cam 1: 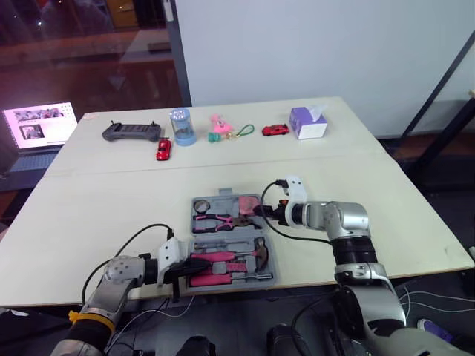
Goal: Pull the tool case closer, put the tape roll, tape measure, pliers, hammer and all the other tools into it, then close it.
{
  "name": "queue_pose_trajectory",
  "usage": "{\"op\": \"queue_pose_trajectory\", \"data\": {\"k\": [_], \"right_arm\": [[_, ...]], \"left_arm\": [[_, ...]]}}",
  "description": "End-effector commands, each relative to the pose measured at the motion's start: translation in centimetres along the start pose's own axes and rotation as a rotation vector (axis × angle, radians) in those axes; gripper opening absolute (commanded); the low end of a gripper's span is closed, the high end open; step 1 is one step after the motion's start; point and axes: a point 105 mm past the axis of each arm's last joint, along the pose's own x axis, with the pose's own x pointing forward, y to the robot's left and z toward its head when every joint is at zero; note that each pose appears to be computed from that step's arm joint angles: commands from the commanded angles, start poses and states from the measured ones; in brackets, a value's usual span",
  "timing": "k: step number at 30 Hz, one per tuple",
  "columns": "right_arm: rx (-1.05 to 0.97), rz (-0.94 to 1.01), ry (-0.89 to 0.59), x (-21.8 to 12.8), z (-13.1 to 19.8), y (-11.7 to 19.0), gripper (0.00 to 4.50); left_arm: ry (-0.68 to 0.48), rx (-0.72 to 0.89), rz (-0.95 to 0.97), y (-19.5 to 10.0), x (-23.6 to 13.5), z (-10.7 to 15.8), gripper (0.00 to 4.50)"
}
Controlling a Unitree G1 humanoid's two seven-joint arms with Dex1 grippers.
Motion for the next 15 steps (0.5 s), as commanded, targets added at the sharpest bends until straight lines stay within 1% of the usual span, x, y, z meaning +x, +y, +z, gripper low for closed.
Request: {"op": "queue_pose_trajectory", "data": {"k": [1, 6, 9, 15], "right_arm": [[0.056, 0.107, -0.001, 1.6, 0.2, 1.8, 4.43], [0.115, 0.133, 0.022, 3.4, -0.7, 2.1, 4.43], [0.193, 0.202, 0.031, 3.9, -1.1, 2.8, 4.43], [0.293, 0.329, -0.019, 3.4, 0.2, 3.6, 4.43]], "left_arm": [[0.123, -0.067, -0.025, -0.9, -0.7, -2.9, 0.0], [0.126, -0.054, -0.035, -0.8, -0.7, -2.8, 0.0], [0.128, -0.049, -0.036, -0.8, -0.8, -2.6, 0.0], [0.137, -0.046, -0.038, -1.0, -1.1, -2.8, 0.0]]}}
